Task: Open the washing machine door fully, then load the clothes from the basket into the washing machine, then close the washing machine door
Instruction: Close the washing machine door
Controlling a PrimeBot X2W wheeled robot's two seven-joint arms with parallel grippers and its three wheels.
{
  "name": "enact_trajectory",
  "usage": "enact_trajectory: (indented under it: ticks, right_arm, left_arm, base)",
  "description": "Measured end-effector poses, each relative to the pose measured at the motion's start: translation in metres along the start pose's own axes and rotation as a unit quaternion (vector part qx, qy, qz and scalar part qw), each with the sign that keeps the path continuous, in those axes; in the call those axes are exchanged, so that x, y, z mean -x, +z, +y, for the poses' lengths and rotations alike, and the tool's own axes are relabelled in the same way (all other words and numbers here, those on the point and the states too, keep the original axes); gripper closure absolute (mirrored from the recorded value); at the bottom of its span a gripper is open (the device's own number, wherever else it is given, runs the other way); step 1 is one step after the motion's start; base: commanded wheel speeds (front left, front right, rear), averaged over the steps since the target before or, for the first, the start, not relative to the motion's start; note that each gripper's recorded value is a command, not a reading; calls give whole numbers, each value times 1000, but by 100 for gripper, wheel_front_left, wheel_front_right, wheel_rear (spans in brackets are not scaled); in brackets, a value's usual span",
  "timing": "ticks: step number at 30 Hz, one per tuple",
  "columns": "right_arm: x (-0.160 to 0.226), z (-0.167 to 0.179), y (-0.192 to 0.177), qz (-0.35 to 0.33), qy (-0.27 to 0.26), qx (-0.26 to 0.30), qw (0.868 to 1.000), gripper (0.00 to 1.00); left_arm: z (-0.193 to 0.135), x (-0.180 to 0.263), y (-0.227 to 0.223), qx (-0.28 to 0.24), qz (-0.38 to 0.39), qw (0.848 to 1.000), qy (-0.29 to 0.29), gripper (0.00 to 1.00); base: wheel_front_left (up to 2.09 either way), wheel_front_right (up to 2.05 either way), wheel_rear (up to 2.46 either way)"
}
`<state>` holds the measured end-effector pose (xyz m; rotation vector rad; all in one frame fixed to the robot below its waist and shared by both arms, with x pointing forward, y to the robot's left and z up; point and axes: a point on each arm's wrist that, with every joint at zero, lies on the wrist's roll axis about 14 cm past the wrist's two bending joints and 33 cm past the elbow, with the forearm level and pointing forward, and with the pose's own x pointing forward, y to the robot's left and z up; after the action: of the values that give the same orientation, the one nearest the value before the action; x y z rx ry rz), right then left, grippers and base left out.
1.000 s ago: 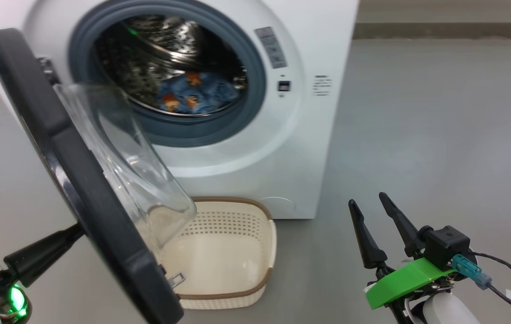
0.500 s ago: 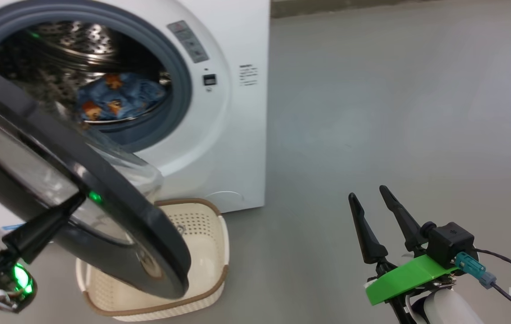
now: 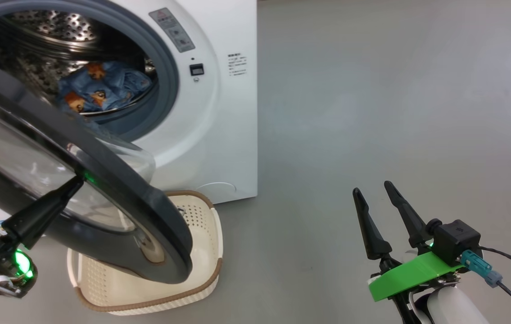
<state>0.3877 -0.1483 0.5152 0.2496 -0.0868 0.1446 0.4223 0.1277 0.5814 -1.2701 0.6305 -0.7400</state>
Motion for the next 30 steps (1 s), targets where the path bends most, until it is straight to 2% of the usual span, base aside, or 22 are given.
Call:
enact_trajectory:
  ticks: [7, 13, 16, 17, 18, 19, 26, 30]
  right_arm:
    - [-5, 11, 0, -1, 17, -2, 1000, 0]
    - [-8, 17, 2, -3, 26, -4, 1000, 0]
    - [-8, 20, 2, -4, 29, -4, 1000, 0]
    - [-8, 20, 3, -5, 29, -4, 1000, 0]
    - [-8, 20, 4, -6, 30, -3, 1000, 0]
    - [-8, 20, 5, -8, 30, -3, 1000, 0]
    - [-5, 16, 9, -13, 23, -1, 1000, 0]
    - [-4, 13, 9, -13, 19, 1, 1000, 0]
  left_arm:
    - [-5, 12, 2, -20, -24, 1000, -2, 100]
    - [-8, 24, 9, -66, -58, 996, 11, 100]
    - [-1, 32, 13, -106, -84, 990, 36, 99]
    - [2, 35, 15, -117, -94, 988, 46, 77]
    - [4, 38, 17, -125, -106, 985, 53, 41]
    - [6, 40, 17, -137, -115, 982, 60, 0]
    - [19, 57, 31, -199, -202, 953, 109, 0]
    - [16, 62, 33, -273, -237, 923, 133, 0]
  base:
    - [0, 0, 0]
    - [0, 0, 0]
    - [0, 0, 0]
    - [0, 0, 0]
    - [0, 0, 0]
    - [0, 0, 0]
    - [0, 0, 0]
    - [0, 0, 0]
